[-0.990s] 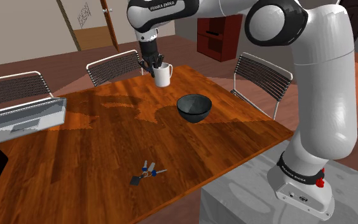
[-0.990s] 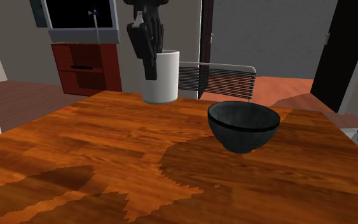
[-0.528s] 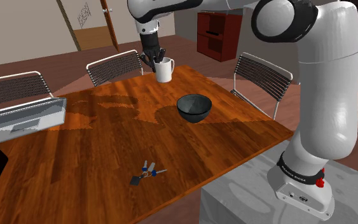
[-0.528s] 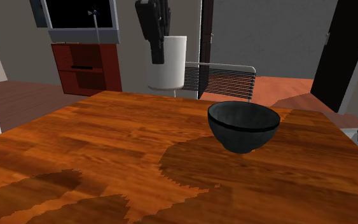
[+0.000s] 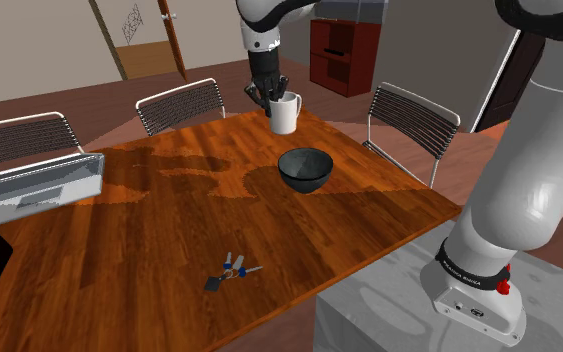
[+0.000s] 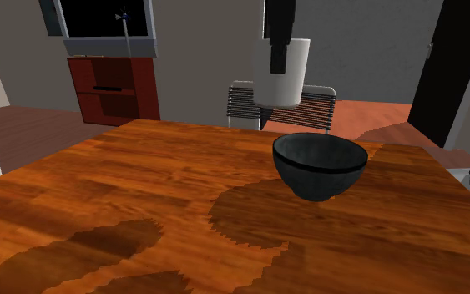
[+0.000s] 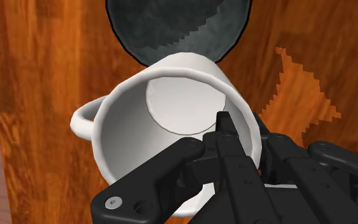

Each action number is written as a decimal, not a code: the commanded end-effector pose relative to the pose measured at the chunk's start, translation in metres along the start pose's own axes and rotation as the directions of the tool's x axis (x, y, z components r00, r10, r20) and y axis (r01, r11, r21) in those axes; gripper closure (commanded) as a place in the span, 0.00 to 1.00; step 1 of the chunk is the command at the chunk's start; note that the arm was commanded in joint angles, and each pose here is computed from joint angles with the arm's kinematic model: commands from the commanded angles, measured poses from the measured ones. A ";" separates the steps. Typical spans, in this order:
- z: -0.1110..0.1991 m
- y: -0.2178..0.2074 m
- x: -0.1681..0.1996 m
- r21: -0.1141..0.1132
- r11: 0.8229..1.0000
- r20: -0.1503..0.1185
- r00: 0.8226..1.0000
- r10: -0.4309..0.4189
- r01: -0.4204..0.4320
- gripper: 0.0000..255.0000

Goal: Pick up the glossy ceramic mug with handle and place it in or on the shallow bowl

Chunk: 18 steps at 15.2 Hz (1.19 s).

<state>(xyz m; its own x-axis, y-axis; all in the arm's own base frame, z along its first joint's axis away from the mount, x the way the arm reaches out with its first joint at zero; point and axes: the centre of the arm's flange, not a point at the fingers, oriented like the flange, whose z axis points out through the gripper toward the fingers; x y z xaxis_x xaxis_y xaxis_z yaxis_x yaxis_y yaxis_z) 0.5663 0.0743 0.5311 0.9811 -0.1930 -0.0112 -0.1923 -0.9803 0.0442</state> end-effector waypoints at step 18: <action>0.056 0.030 -0.087 0.000 1.000 0.000 1.000 0.000 0.000 1.00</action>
<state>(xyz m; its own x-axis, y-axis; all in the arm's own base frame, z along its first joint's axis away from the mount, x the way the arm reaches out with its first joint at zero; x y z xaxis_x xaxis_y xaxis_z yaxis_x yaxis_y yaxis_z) 0.4738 0.0593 0.4823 0.9811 -0.1933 -0.0120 -0.1926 -0.9803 0.0443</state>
